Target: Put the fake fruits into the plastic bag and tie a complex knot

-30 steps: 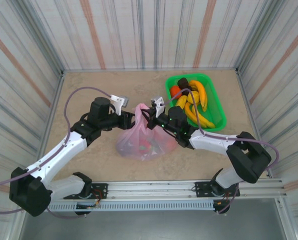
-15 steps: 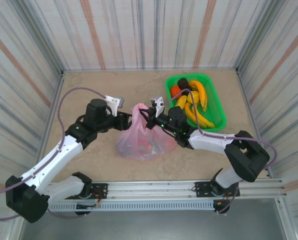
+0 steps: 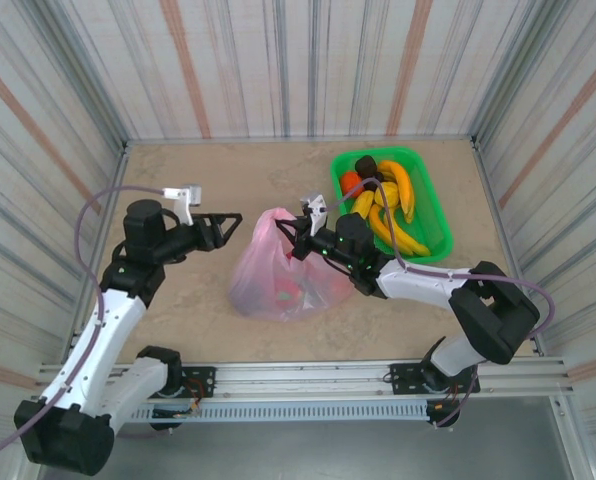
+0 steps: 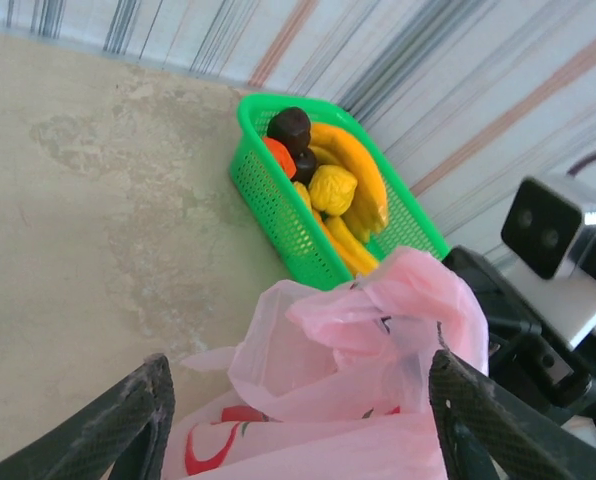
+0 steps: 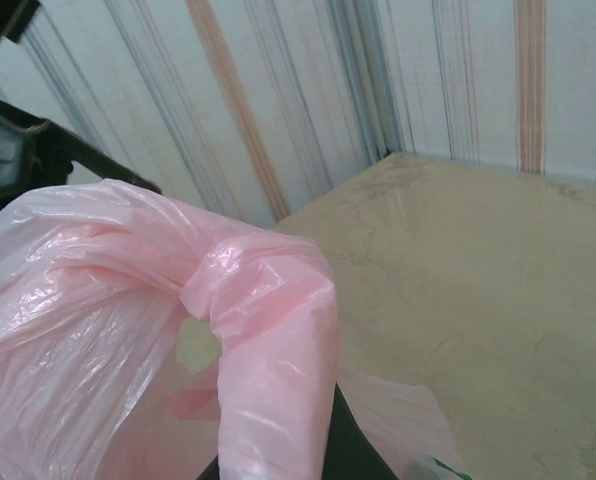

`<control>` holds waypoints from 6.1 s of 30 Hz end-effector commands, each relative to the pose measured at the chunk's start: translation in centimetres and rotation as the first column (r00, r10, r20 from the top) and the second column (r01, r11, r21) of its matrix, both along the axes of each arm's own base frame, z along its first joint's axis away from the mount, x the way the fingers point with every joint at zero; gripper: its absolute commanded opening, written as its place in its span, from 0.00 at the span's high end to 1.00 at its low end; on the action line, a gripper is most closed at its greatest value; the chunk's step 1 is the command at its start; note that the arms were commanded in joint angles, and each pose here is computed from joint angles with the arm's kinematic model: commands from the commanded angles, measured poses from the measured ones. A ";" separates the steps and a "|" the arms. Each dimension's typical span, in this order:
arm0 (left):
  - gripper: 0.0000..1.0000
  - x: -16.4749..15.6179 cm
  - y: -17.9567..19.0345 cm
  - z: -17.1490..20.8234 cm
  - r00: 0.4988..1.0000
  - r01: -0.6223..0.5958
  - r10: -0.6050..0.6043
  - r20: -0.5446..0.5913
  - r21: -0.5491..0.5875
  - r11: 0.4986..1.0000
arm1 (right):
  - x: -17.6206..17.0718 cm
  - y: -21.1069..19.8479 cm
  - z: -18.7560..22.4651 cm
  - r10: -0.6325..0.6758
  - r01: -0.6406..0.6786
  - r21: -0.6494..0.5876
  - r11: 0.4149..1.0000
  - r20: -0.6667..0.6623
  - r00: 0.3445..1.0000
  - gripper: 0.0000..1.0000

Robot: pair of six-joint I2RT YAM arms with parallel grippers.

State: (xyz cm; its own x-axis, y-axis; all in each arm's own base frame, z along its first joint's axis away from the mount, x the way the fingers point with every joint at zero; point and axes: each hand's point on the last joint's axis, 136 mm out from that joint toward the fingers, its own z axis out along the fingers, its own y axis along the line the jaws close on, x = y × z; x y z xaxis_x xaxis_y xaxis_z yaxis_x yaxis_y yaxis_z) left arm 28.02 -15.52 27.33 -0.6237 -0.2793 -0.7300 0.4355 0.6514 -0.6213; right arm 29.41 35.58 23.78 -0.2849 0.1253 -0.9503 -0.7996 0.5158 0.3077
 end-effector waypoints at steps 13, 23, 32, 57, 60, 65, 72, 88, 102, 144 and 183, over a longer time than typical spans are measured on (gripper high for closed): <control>0.35 -2.1 -4.5 -3.7 0.953 -0.033 -0.048 -0.298 -0.262 0.964 | -0.6 -0.8 0.9 -0.007 0.008 -0.023 1.000 0.047 0.999 1.00; 0.35 -2.8 -7.6 -5.3 0.949 -0.044 -0.036 -0.314 -0.242 0.969 | -1.1 0.4 1.2 0.048 -0.050 0.043 0.998 0.040 0.998 1.00; 0.34 -2.6 -6.2 -5.3 0.956 -0.101 0.043 -0.289 -0.190 0.977 | -2.1 1.6 1.3 0.098 -0.102 0.087 0.991 0.045 0.994 1.00; 0.25 -3.1 0.5 -1.0 0.930 -0.297 0.229 -0.287 -0.222 0.929 | -2.8 1.7 1.5 0.133 -0.140 0.079 0.987 0.090 0.987 1.00; 0.32 -2.3 0.8 -1.4 0.889 -0.371 0.233 -0.394 -0.319 0.872 | -2.9 1.8 1.5 0.139 -0.146 0.077 0.986 0.089 0.986 1.00; 0.41 -1.0 -0.3 -1.5 0.855 -0.373 0.130 -0.501 -0.422 0.826 | -2.9 1.8 1.6 0.142 -0.148 0.069 0.986 0.090 0.986 1.00; 0.45 0.0 -2.6 -0.9 0.848 -0.307 -0.006 -0.530 -0.501 0.809 | -3.1 2.1 1.5 0.153 -0.159 0.058 0.986 0.092 0.984 1.00; 0.60 -1.1 -5.1 -2.2 0.794 -0.268 -0.102 -0.599 -0.495 0.826 | -3.0 2.2 1.9 0.150 -0.157 0.065 0.985 0.102 0.983 1.00; 0.89 -0.7 -5.8 -2.3 0.797 -0.266 -0.111 -0.594 -0.510 0.818 | -3.1 2.4 1.8 0.162 -0.168 0.066 0.984 0.100 0.982 1.00; 1.00 -0.6 -5.4 -2.2 0.809 -0.288 -0.064 -0.585 -0.488 0.824 | -4.8 -8.6 5.4 0.008 -0.032 -0.143 0.989 -0.164 0.986 0.06; 1.00 -0.4 -5.5 -2.1 0.810 -0.278 -0.062 -0.583 -0.476 0.834 | -2.9 -2.4 5.4 0.011 -0.090 -0.361 0.928 -0.213 0.977 0.67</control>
State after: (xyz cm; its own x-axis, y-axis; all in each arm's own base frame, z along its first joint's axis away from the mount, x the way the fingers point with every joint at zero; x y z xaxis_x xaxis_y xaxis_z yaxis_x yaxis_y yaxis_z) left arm 27.49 -20.77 24.19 -0.7968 -0.6020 0.0515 -0.1876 0.1655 -0.9682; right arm 26.71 32.16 27.79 -0.5056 -0.2478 -0.8264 -0.7376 0.6211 0.2651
